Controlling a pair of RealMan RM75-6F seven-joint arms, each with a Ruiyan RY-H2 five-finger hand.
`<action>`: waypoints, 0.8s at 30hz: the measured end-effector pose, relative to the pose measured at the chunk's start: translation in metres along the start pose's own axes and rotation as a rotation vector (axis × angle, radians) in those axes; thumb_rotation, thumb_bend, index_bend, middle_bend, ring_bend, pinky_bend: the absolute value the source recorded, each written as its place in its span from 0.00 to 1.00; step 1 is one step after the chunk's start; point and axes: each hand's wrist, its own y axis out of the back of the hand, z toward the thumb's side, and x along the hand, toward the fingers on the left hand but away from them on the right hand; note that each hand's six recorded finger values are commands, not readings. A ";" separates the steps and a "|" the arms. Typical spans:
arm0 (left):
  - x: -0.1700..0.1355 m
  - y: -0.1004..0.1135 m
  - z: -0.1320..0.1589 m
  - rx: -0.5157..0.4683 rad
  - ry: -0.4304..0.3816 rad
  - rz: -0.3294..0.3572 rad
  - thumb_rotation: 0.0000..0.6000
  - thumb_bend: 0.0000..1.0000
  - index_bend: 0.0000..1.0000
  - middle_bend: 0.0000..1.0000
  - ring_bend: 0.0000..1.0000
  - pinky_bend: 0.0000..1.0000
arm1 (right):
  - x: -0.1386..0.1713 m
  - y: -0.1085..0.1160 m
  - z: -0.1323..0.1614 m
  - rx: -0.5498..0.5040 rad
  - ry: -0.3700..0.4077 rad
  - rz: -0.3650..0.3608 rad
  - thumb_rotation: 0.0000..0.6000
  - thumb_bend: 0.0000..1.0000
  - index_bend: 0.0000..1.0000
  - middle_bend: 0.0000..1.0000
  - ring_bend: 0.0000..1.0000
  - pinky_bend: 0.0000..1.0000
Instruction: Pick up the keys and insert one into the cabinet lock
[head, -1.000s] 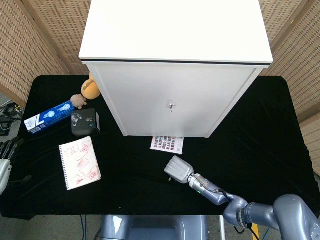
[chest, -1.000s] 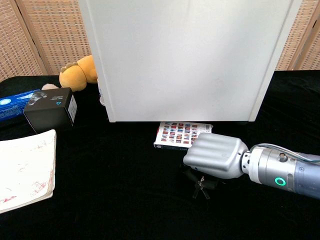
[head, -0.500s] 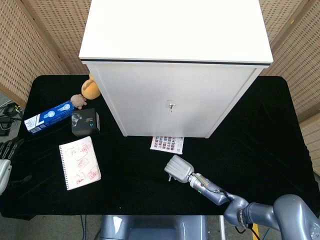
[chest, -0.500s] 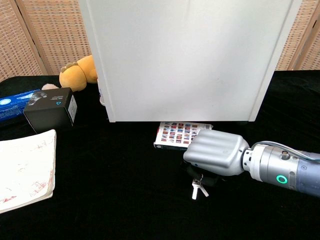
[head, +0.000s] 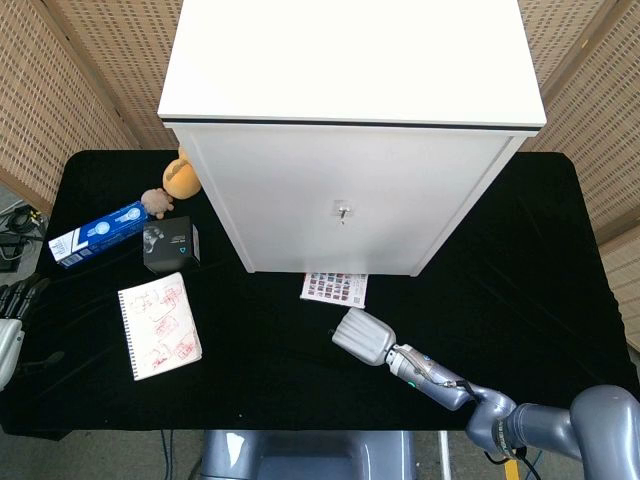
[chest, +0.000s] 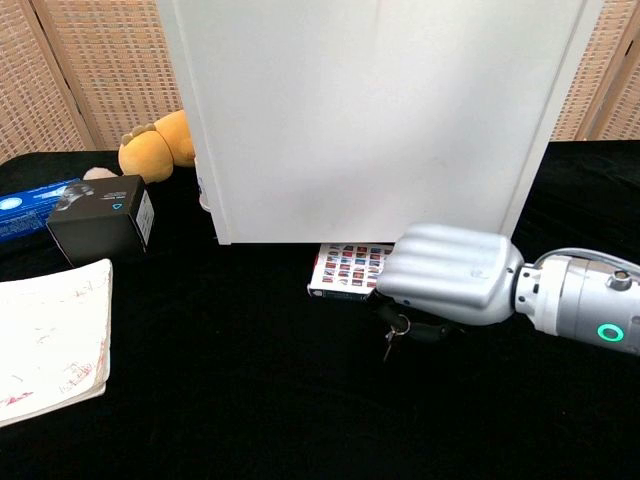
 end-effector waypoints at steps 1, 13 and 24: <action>0.000 0.000 0.000 0.000 -0.002 0.001 1.00 0.00 0.00 0.00 0.00 0.00 | 0.002 0.004 -0.002 0.007 0.001 -0.010 1.00 0.58 0.67 0.87 0.85 1.00; -0.005 0.002 0.006 -0.008 -0.026 0.006 1.00 0.00 0.00 0.00 0.00 0.00 | 0.026 0.075 -0.023 -0.021 -0.039 -0.124 1.00 0.59 0.67 0.87 0.85 1.00; -0.006 0.003 0.007 -0.013 -0.034 0.006 1.00 0.00 0.00 0.00 0.00 0.00 | 0.043 0.166 -0.073 0.082 -0.176 -0.284 1.00 0.59 0.68 0.87 0.85 1.00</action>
